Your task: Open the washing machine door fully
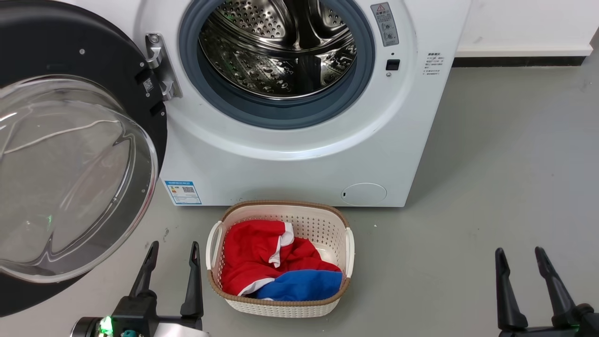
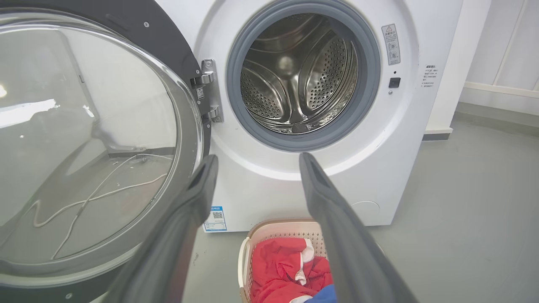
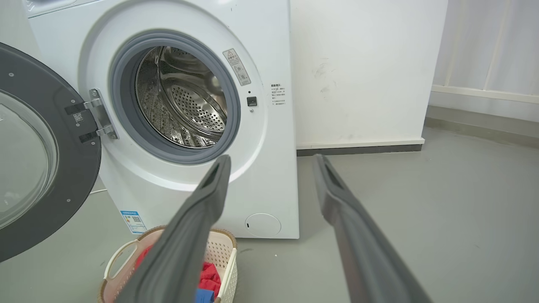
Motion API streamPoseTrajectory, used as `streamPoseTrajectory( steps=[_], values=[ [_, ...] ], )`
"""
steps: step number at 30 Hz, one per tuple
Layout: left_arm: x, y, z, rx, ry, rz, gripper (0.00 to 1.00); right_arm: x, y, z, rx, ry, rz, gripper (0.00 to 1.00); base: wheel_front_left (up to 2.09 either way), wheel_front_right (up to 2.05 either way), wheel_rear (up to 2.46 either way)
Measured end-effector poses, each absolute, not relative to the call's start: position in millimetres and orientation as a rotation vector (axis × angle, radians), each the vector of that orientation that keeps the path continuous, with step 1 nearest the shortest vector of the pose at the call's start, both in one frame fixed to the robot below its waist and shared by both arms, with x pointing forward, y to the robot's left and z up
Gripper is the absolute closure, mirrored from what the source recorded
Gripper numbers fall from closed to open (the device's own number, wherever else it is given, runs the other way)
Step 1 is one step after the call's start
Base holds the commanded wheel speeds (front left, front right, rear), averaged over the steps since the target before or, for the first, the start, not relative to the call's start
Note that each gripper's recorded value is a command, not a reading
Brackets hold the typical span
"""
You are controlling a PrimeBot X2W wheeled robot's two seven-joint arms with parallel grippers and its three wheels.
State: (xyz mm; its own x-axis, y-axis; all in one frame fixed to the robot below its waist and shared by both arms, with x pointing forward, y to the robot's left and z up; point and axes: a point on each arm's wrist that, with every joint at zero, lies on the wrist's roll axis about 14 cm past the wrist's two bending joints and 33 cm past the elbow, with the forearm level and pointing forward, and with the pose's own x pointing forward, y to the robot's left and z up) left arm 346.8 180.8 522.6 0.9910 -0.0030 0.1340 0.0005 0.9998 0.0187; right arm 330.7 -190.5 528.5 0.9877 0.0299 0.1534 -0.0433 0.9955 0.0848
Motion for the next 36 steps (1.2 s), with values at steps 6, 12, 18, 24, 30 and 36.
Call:
streamPoseTrajectory(
  steps=[6,12,18,24,30,36],
  values=[
    [342.1,183.4,521.1,0.011,-0.130,0.015,0.00,328.5,-186.3,527.2,0.096,-0.148,0.049,0.00,0.00,0.00,0.00],
    [339.5,186.3,518.2,0.006,-0.121,0.031,0.00,326.6,-185.6,526.3,0.100,-0.145,0.050,0.00,0.00,0.00,0.00],
    [336.2,187.5,505.0,0.005,-0.077,0.040,1.00,325.0,-185.5,517.0,0.103,-0.116,0.049,1.00,0.00,0.00,0.00],
    [333.1,190.4,488.5,-0.074,-0.013,0.056,1.00,323.7,-187.0,505.1,0.180,-0.074,0.034,1.00,0.00,0.00,0.00],
    [336.6,196.3,484.4,-0.216,0.012,0.084,1.00,328.8,-190.1,501.7,0.319,-0.058,0.012,1.00,0.00,0.00,0.00],
    [340.4,199.2,482.1,-0.330,0.029,0.100,1.00,333.9,-192.4,500.3,0.425,-0.049,-0.001,1.00,0.00,0.00,0.00]
  ],
)
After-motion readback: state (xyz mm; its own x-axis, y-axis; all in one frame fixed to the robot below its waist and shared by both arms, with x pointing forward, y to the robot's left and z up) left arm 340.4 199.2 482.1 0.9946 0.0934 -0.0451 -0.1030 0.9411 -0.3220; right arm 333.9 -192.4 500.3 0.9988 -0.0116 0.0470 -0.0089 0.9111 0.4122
